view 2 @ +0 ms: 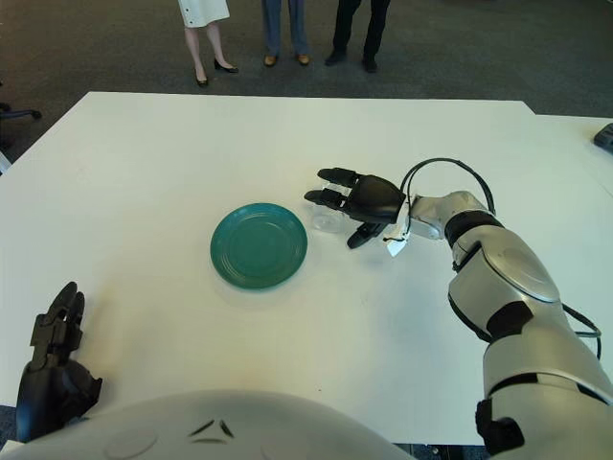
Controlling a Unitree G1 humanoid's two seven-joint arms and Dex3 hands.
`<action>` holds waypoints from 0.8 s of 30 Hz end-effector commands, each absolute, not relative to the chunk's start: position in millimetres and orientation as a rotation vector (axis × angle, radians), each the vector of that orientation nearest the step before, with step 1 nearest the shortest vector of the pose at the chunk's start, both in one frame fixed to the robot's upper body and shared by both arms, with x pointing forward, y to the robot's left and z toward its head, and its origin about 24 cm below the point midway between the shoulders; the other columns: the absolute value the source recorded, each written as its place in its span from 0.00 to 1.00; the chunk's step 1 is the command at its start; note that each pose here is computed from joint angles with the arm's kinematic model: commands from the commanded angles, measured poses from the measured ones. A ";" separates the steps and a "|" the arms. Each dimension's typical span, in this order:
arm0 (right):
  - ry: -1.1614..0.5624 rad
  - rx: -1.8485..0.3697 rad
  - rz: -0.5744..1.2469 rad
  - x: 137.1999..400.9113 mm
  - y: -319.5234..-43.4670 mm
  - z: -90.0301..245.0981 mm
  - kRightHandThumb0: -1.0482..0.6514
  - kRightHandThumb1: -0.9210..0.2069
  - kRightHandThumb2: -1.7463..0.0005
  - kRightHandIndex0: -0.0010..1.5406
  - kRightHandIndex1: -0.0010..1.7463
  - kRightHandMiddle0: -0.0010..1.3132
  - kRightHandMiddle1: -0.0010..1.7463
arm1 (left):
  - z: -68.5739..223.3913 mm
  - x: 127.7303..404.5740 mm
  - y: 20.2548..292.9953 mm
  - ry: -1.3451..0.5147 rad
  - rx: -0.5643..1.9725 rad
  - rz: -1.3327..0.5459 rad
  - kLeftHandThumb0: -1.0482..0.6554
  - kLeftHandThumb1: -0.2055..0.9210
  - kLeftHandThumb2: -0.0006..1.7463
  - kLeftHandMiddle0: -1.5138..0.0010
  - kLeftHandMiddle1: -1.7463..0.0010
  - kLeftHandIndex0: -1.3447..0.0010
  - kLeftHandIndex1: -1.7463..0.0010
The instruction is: Put the bottle into the plate.
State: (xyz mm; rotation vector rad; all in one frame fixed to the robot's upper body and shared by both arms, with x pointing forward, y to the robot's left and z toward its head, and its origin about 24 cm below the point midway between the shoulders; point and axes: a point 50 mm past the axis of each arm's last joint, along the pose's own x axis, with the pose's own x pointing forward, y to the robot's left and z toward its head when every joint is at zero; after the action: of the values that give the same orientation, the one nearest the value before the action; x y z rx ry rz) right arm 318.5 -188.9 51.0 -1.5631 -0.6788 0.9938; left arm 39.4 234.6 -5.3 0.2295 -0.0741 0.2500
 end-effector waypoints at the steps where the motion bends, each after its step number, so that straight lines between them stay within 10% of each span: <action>1: -0.580 -1.549 1.099 305.7 -193.4 33.1 0.00 0.00 0.70 0.10 0.00 0.00 0.16 | -11.3 -1.3 233.4 0.082 0.229 0.254 0.01 1.00 0.55 0.85 0.99 1.00 0.67; 24: -0.430 -1.358 1.224 295.9 -186.1 35.0 0.00 0.00 0.67 0.11 0.00 0.00 0.21 | -12.3 -22.9 230.9 0.155 0.194 0.239 0.02 1.00 0.54 0.84 1.00 1.00 0.66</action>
State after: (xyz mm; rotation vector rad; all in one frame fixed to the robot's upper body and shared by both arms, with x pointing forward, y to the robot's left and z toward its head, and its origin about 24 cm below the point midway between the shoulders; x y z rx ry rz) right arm 312.5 -184.6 59.7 -1.3834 -0.5454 1.0986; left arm 35.9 231.9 -3.4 0.1865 -0.1051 0.2137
